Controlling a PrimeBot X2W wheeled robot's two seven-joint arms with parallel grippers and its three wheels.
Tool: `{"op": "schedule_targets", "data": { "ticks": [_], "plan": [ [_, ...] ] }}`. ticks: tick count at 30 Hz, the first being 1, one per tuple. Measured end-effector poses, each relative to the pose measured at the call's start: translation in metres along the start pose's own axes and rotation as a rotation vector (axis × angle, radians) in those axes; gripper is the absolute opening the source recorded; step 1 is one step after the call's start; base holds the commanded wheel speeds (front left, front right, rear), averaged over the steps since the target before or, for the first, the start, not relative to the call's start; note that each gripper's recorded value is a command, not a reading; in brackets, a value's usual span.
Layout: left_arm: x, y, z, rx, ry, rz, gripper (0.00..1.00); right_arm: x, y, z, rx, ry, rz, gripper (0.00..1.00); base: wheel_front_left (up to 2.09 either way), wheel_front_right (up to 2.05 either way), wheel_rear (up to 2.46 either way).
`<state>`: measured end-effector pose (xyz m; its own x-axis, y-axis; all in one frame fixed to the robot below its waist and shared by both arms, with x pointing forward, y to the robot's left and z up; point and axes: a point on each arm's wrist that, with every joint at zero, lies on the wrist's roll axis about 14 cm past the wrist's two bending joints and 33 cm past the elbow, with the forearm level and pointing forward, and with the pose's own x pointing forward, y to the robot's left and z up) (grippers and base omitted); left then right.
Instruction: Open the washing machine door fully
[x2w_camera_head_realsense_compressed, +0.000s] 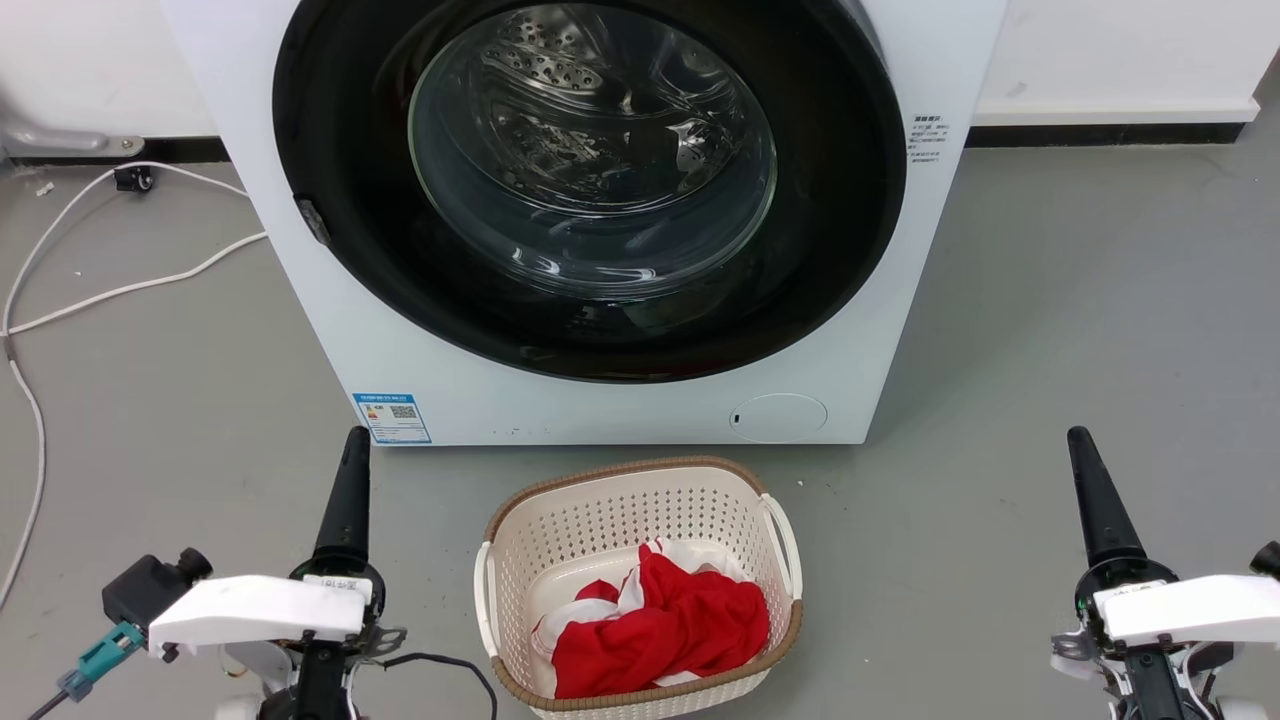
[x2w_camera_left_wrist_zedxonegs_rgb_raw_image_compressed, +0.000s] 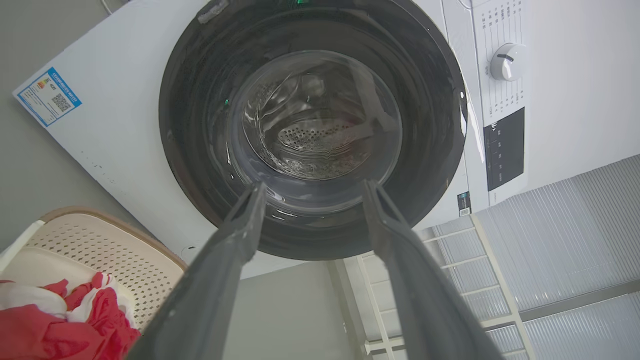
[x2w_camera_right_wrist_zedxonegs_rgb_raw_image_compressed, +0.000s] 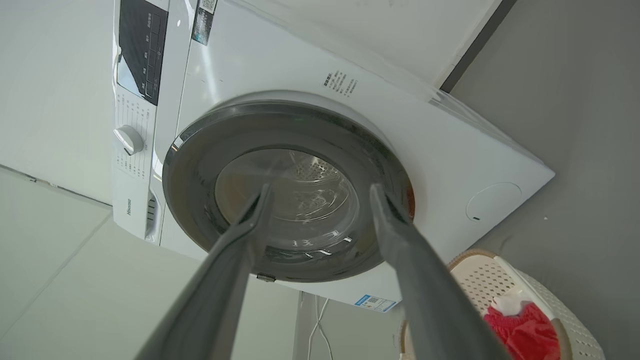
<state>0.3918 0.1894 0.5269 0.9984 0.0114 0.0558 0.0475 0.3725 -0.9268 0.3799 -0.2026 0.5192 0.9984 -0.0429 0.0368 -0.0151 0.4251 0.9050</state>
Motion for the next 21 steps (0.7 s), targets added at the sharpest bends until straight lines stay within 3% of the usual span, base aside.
{"op": "schedule_targets", "data": {
  "ticks": [21],
  "plan": [
    [0.002,-0.015,-0.004,0.420,-0.012,-0.048,1.00,-0.002,0.015,-0.006,-0.475,0.002,0.060,1.00,0.00,0.00,0.00]
  ]
}}
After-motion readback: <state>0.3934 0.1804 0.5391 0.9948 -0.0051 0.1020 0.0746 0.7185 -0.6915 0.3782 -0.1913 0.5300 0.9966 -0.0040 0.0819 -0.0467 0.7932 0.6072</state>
